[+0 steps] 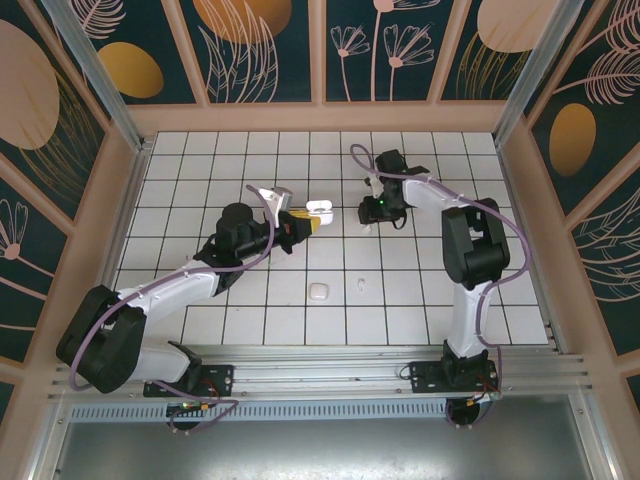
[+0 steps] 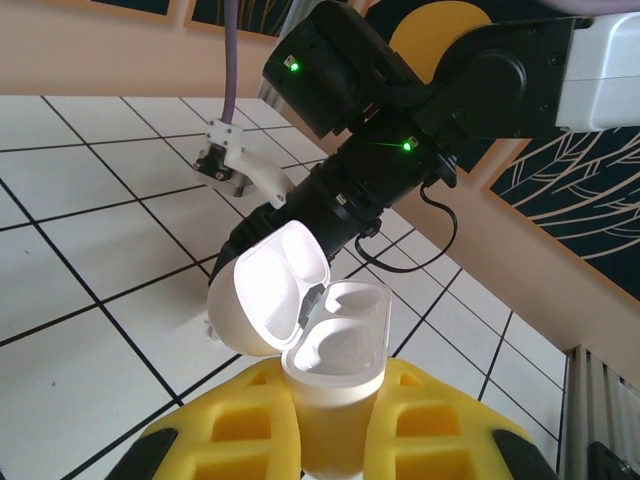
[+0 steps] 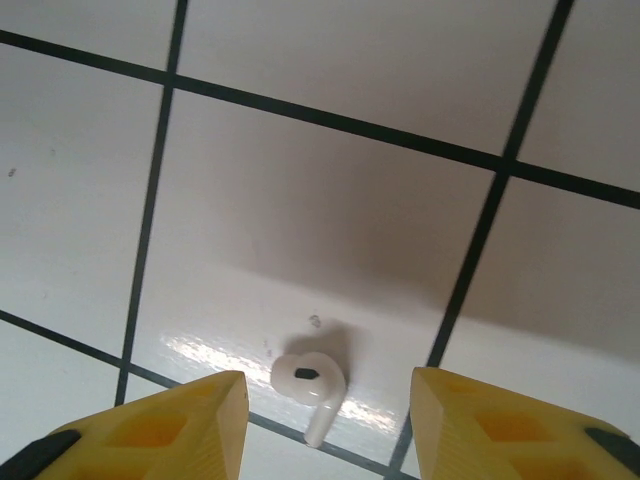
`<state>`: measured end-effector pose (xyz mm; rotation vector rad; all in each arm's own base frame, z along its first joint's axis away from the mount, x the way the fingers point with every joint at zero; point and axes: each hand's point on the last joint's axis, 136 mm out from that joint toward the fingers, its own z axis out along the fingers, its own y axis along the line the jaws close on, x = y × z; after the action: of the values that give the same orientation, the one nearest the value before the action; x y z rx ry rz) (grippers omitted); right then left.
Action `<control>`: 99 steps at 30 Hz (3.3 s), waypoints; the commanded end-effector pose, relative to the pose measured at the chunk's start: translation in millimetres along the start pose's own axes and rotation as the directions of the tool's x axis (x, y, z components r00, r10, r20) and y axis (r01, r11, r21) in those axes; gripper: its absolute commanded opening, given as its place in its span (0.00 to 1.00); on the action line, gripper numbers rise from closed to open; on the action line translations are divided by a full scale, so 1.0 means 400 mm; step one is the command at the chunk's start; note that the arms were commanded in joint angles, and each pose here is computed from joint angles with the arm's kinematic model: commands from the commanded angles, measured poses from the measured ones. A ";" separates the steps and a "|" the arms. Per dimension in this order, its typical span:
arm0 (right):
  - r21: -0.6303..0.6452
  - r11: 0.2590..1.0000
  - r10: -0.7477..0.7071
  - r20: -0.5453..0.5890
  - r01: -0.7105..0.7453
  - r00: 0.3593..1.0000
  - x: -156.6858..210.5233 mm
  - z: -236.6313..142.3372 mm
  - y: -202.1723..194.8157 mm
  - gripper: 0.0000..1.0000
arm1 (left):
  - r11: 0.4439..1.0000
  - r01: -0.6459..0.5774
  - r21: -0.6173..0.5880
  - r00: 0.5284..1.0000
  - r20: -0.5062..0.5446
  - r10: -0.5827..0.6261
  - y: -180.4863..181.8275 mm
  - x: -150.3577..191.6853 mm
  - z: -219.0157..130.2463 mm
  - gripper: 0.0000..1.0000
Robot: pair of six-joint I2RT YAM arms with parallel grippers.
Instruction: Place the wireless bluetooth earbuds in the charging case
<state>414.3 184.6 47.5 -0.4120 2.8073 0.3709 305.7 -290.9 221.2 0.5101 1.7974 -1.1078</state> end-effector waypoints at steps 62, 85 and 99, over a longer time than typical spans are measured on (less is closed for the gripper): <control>0.126 0.992 0.011 -0.158 0.009 0.987 0.042 0.079 0.001 0.27 | 1.000 0.015 0.005 0.999 -0.035 -0.015 0.003 0.025 0.006 0.00; 0.306 0.949 -0.052 0.381 -0.073 0.923 -0.157 -0.363 0.074 0.27 | 0.995 -0.037 0.093 0.999 0.025 0.035 -0.011 0.010 0.043 0.00; 0.317 0.948 -0.193 0.627 -0.021 0.754 -0.171 -0.615 0.264 0.27 | 0.985 -0.170 0.023 0.978 0.128 0.166 -0.016 -0.085 0.134 0.00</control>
<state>390.1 230.4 289.0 -0.3119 2.1761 0.0342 333.9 -333.6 229.1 0.6029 1.6713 -1.0861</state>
